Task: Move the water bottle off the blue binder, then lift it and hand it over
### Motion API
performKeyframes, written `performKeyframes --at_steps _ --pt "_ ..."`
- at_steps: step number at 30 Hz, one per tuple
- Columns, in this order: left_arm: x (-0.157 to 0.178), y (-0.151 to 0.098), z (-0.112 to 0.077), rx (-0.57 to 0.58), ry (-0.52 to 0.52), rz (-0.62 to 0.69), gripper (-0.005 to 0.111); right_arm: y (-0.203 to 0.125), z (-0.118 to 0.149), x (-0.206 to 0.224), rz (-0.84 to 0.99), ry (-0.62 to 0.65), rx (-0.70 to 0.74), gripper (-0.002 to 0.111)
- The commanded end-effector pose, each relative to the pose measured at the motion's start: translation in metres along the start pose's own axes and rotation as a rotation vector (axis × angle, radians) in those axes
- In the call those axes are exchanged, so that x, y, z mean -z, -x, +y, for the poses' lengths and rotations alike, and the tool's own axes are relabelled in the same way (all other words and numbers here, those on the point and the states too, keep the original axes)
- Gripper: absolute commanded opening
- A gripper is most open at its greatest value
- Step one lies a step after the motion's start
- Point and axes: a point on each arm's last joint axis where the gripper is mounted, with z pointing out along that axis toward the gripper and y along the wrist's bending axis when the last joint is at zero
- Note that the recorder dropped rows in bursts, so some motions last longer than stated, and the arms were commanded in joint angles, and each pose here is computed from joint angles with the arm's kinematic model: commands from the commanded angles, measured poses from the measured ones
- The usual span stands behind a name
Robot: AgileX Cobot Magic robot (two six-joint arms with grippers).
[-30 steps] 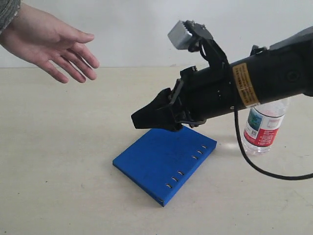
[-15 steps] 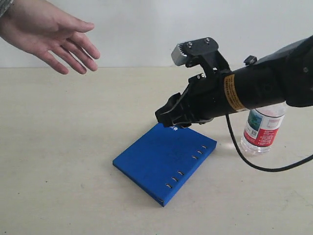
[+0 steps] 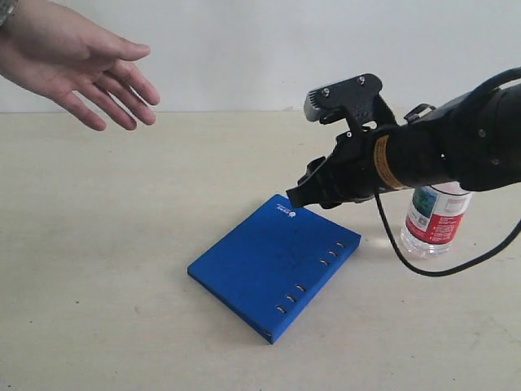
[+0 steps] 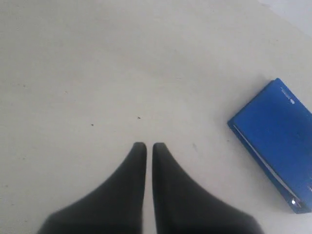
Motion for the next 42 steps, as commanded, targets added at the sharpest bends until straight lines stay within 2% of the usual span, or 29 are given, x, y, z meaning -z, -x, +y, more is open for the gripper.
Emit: performKeyframes --at_steps 1,5,6,8,11,13,16,19,26,42 --pt "-0.002 0.002 -0.008 -0.059 -0.079 0.002 0.004 -0.015 0.002 -0.018 0.068 0.050 -0.007 0.040" --pt "-0.004 0.004 -0.013 -0.077 -0.142 -0.020 0.004 -0.025 0.002 -0.029 0.112 0.056 -0.053 0.046" --pt "-0.004 0.005 -0.016 -0.079 -0.167 -0.030 0.004 -0.026 -0.001 -0.031 0.117 0.030 -0.057 0.053" --pt "-0.004 0.006 -0.018 -0.096 -0.198 -0.037 0.004 -0.027 -0.005 -0.032 0.114 -0.015 -0.055 0.059" --pt "-0.006 0.003 -0.025 -0.161 -0.270 -0.002 0.005 -0.026 -0.012 -0.032 0.105 -0.094 -0.051 0.059" --pt "-0.009 0.001 -0.025 -0.151 -0.275 0.039 0.015 -0.031 -0.010 -0.036 0.127 -0.064 -0.049 0.059" --pt "-0.015 -0.002 -0.021 -0.153 -0.249 0.097 0.041 -0.044 -0.006 -0.048 0.181 -0.017 -0.060 0.059" --pt "-0.018 -0.004 -0.020 -0.142 -0.242 0.127 0.051 -0.047 -0.007 -0.051 0.192 -0.025 -0.063 0.059" --pt "-0.023 -0.008 -0.020 -0.158 -0.255 0.190 0.052 -0.047 -0.011 -0.051 0.188 -0.065 -0.034 0.059" --pt "-0.023 -0.009 -0.020 -0.156 -0.255 0.195 0.052 -0.042 -0.021 -0.048 0.161 -0.177 -0.021 0.059"
